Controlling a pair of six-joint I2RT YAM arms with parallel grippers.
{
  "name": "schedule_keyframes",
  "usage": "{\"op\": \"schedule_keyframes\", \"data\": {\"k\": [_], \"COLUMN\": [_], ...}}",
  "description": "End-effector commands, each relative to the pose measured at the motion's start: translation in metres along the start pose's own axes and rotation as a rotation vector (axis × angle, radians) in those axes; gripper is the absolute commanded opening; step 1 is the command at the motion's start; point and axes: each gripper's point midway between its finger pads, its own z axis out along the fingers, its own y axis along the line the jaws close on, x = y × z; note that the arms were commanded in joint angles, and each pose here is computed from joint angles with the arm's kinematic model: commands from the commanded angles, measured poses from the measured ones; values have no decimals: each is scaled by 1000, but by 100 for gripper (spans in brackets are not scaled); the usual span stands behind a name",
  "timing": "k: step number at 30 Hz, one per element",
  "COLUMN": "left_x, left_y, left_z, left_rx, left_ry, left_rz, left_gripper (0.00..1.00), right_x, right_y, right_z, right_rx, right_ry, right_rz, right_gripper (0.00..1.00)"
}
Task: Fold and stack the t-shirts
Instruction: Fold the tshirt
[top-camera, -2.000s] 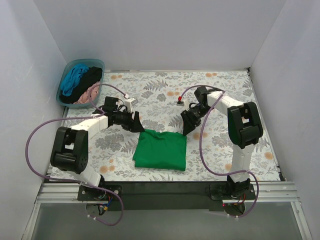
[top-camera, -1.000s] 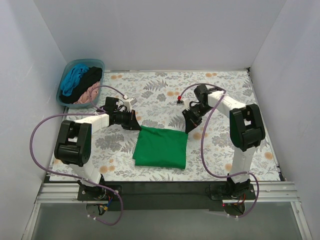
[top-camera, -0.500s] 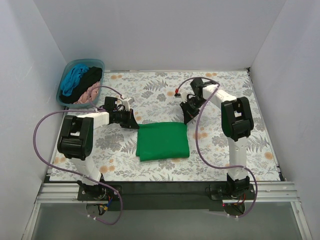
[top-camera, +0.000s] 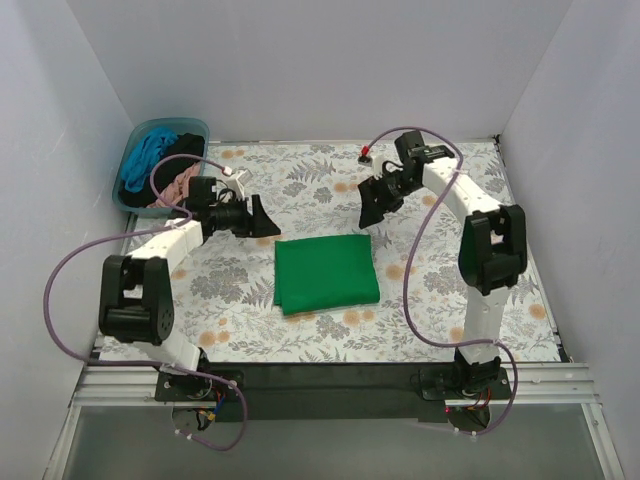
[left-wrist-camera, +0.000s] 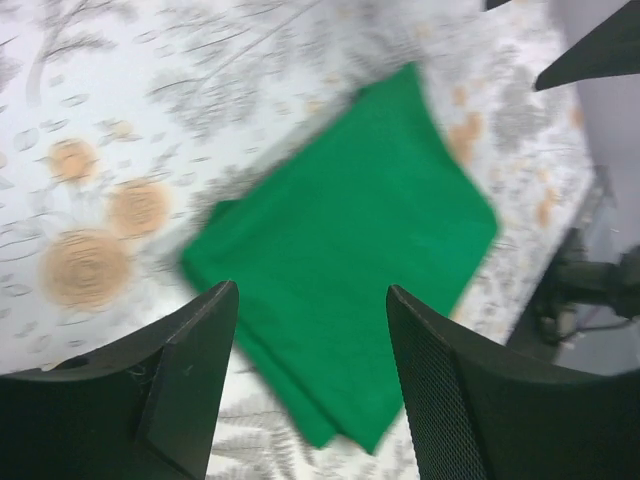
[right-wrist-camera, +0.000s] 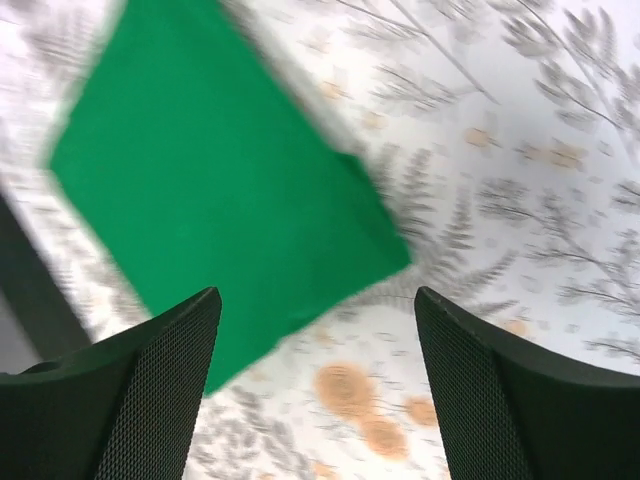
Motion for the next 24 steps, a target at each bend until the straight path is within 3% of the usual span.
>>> {"op": "schedule_keyframes", "data": {"k": [1,6,11,18,24], "left_x": [-8,54,116,173,159], "left_y": [-78,-130,-146,-75,-35], "left_z": [-26,-15,1,31,34], "left_rx": [201,388,416,169,114], "left_ry": [-32,125,291,418,392], "left_rz": [-33,-163,-292,-498,-576], "left_gripper": [60,62,62,64,60], "right_x": [-18,24,91,145,142], "right_y": [81,150,177,145,136], "right_z": [-40,-23,15,66,58], "right_rx": [-262,-606,-695,-675,-592], "right_ry": [-151,-103,60,199,181], "right_rz": [17,112,183,317,250], "right_gripper": [85,85,83,78,78]}}
